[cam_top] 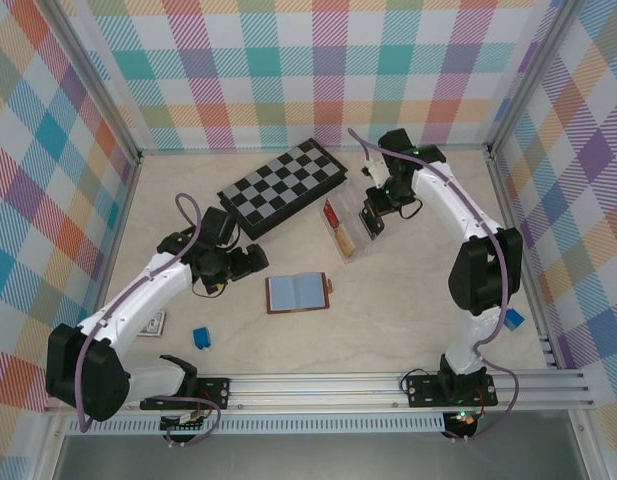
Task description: Take the credit cards out of the card holder
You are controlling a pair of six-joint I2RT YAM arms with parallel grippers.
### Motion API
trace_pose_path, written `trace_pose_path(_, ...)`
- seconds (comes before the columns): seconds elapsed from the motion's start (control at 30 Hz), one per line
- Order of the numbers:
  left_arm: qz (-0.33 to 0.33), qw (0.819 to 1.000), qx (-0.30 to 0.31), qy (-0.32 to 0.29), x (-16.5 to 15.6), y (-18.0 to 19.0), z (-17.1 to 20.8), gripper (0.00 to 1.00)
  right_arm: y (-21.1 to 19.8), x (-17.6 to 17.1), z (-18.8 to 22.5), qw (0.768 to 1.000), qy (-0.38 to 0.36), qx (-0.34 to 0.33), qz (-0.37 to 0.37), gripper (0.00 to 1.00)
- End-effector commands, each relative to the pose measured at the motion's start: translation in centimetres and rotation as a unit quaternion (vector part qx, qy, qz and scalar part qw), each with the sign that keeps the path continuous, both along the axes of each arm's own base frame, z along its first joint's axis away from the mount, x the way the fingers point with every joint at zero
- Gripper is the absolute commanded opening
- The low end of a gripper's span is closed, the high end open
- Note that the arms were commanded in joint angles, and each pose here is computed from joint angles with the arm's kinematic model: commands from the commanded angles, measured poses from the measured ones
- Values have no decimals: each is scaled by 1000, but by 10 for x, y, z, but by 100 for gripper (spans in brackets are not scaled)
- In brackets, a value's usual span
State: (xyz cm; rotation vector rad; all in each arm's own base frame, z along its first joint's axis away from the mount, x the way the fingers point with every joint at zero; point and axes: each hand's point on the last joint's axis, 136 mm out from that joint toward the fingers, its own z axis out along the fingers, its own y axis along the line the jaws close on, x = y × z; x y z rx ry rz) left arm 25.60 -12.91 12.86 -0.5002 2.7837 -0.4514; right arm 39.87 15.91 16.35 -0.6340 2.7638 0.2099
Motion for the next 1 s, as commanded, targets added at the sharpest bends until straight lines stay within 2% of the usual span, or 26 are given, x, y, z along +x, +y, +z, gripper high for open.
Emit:
trace_pose_path(0.0, -9, 1000, -5, 12, -3, -1, -6, 100, -1, -2, 5, 1000, 9, -4, 4, 1)
trace_pose_path(0.47, -13, 1000, -13, 17, -4, -4, -9, 100, -5, -1, -7, 999, 34, -23, -4, 4)
trace_pose_path(0.73, -11, 1000, -14, 20, -7, -3, -11, 100, -2, 3, -3, 999, 30, -15, -9, 15)
trace_pose_path(0.97, -8, 1000, -17, 19, -7, -3, -10, 100, 0, 7, 22, 1000, -1, 5, -26, 21)
